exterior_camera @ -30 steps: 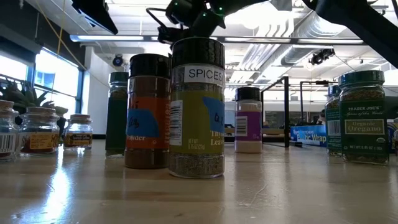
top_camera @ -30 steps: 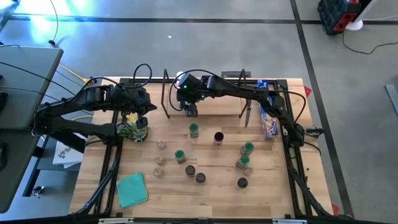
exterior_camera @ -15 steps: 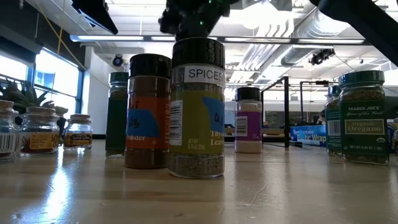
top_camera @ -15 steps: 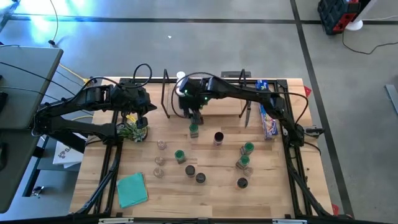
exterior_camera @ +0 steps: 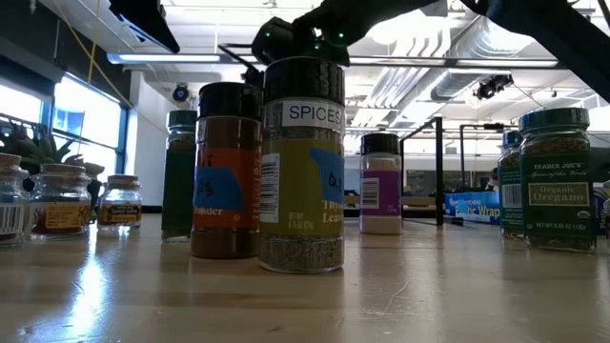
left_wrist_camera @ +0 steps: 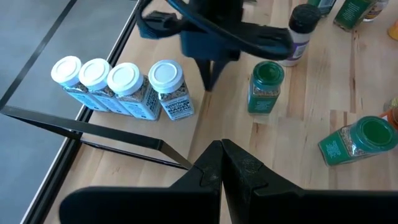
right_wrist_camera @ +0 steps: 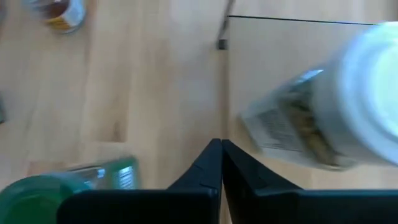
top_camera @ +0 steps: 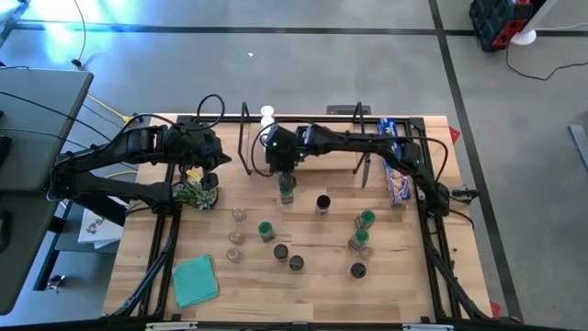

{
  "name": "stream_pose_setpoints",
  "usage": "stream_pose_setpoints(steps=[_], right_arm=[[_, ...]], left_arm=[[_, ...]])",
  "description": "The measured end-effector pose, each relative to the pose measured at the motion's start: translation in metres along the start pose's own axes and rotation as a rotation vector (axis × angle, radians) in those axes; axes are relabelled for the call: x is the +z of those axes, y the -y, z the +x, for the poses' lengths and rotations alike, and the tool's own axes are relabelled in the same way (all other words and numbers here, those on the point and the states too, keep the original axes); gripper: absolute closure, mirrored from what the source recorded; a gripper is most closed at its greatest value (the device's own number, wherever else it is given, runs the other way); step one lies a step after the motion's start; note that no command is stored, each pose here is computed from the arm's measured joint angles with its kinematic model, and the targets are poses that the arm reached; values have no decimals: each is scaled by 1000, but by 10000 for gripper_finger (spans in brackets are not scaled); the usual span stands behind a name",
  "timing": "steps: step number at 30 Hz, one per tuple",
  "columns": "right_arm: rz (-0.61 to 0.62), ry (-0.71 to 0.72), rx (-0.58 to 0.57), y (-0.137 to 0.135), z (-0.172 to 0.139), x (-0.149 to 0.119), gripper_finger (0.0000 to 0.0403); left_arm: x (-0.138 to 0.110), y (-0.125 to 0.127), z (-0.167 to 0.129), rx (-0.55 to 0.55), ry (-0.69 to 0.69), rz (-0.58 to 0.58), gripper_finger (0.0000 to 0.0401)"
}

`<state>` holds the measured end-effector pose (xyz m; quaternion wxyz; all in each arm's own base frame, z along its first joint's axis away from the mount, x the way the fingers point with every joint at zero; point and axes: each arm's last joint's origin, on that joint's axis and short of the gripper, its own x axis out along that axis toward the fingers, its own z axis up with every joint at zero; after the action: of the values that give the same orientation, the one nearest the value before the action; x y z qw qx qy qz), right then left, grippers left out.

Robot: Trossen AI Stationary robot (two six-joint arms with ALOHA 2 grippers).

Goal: Shelf spices
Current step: Put the white seasoning bottle on the shelf aligned with the other white seasoning bottles

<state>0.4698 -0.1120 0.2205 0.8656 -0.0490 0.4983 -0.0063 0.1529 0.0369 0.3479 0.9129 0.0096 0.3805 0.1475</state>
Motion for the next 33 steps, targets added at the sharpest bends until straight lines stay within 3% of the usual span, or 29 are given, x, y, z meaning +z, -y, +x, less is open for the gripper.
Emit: stream_pose_setpoints(steps=[15, 26, 33], right_arm=[[202, -32, -249, 32, -5, -6, 399], [206, -77, -196, 30, -1, -14, 399], [244, 44, -198, 32, 3, -6, 399]], left_arm=[[0, 0, 0, 0, 0, -2, 401], [-2, 0, 0, -1, -22, 0, 401], [-2, 0, 0, -1, -21, 0, 401]])
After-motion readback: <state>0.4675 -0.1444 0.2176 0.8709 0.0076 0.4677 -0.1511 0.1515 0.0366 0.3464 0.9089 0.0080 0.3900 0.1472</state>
